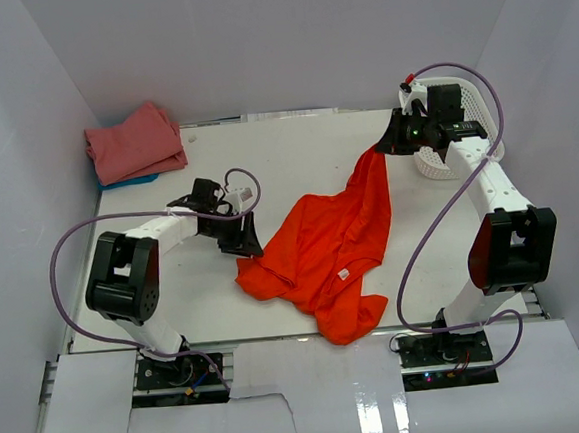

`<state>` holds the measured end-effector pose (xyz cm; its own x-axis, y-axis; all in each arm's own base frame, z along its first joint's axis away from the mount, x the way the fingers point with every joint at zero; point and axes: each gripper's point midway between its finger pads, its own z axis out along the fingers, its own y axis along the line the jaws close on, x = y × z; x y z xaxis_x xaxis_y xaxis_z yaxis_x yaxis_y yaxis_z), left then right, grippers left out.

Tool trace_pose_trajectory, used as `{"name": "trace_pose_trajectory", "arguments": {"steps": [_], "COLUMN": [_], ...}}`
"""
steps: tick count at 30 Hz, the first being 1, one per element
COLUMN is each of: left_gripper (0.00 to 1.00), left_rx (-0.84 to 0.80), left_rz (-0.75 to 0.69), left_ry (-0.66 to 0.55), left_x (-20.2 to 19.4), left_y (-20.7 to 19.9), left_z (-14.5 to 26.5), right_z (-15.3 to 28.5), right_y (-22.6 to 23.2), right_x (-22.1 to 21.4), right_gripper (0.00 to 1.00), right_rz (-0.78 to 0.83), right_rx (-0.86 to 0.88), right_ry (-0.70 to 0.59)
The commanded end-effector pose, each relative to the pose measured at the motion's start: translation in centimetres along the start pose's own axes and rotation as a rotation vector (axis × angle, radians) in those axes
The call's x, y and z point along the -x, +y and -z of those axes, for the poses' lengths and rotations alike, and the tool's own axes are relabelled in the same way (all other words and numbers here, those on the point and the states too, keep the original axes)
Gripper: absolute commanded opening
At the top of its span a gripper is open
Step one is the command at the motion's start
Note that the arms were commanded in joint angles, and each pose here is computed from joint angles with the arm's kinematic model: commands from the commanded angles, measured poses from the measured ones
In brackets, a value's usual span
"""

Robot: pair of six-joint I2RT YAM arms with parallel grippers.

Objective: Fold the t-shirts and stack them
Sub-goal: Flatten out the tshirt

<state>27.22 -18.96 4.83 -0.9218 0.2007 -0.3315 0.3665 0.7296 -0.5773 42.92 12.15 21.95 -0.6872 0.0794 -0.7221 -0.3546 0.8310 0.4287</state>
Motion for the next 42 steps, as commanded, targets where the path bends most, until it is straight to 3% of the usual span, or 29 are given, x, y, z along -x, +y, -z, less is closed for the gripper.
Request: {"name": "trace_pose_trajectory", "arguments": {"steps": [1,6,12,19,28,29,32,36,42], "left_gripper": [0.58,0.48,0.47,0.32,0.30,0.28,0.06,0.00,0.00], "left_rx": [-0.013,-0.044,-0.034,-0.038,-0.055,-0.061,-0.083,-0.094,-0.061], "left_rz": [-0.026,-0.017,-0.010,0.002,-0.005,-0.007,-0.016,-0.015,-0.024], "left_ry": [-0.009,0.016,0.030,0.041,0.042,0.042,0.047,0.049,0.012], "left_x": [0.6,0.3,0.2,0.3,0.4,0.4,0.3,0.3,1.8], "left_y": [-0.5,-0.6,-0.4,-0.4,-0.8,-0.8,-1.2,-1.4,-1.4], "left_z": [0.0,-0.5,-0.9,-1.2,-1.2,-1.2,-1.2,-1.2,-0.6], "right_z": [0.2,0.1,0.2,0.1,0.0,0.0,0.0,0.0,0.0], "right_y": [0.6,0.5,0.5,0.6,0.4,0.4,0.5,0.5,0.4], "right_x": [1.6,1.4,1.4,1.4,1.3,1.3,1.3,1.3,1.3], "right_gripper": [0.08,0.08,0.08,0.08,0.08,0.08,0.08,0.08,0.08], "right_rz": [0.045,0.043,0.045,0.046,0.044,0.043,0.045,0.045,0.040], "right_rx": [0.008,0.008,0.008,0.012,0.011,0.012,0.013,0.010,0.003], "right_ry": [-0.033,-0.028,-0.028,-0.024,-0.021,-0.019,-0.020,-0.020,-0.006]}}
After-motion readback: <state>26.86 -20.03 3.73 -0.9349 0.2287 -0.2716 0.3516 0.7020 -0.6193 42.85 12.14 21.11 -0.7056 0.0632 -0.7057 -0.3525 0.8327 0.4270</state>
